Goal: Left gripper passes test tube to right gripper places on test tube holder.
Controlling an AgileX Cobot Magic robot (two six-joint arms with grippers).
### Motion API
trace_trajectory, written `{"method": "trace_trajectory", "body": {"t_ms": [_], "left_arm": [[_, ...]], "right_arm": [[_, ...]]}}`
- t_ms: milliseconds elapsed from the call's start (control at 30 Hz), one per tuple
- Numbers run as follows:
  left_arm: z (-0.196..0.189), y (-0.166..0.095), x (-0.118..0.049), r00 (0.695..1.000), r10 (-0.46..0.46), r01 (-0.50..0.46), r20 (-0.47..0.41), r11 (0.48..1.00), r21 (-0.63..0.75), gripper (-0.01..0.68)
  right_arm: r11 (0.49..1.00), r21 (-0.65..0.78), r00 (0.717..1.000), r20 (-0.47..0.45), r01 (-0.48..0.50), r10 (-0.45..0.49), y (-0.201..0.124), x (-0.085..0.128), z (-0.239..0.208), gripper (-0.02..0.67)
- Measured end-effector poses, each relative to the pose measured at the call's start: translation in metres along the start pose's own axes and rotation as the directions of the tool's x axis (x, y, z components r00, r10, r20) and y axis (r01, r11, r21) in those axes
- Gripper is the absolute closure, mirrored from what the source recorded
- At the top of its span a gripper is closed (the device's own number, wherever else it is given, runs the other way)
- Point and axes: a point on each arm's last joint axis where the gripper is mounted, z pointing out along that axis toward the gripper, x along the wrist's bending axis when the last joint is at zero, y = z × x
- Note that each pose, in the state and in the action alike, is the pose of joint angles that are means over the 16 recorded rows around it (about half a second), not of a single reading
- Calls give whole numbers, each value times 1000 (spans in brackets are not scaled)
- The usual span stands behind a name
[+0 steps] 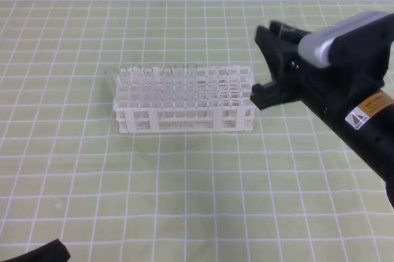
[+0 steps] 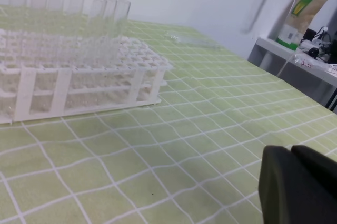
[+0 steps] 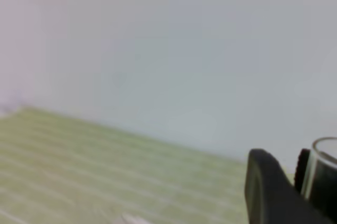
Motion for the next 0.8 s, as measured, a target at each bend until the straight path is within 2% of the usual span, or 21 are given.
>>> {"method": "trace_trajectory", "body": {"t_ms": [300,800], "left_arm": [[0,-1,0,1000,0,0,0,1000,1,675],[0,0,0,1000,0,0,1,1000,0,675]], "right_arm": [[999,-51,996,-90,-18,13,-10,-4,32,562],[998,-56,991,-130,19,-27,-48,1,100,562]]}}
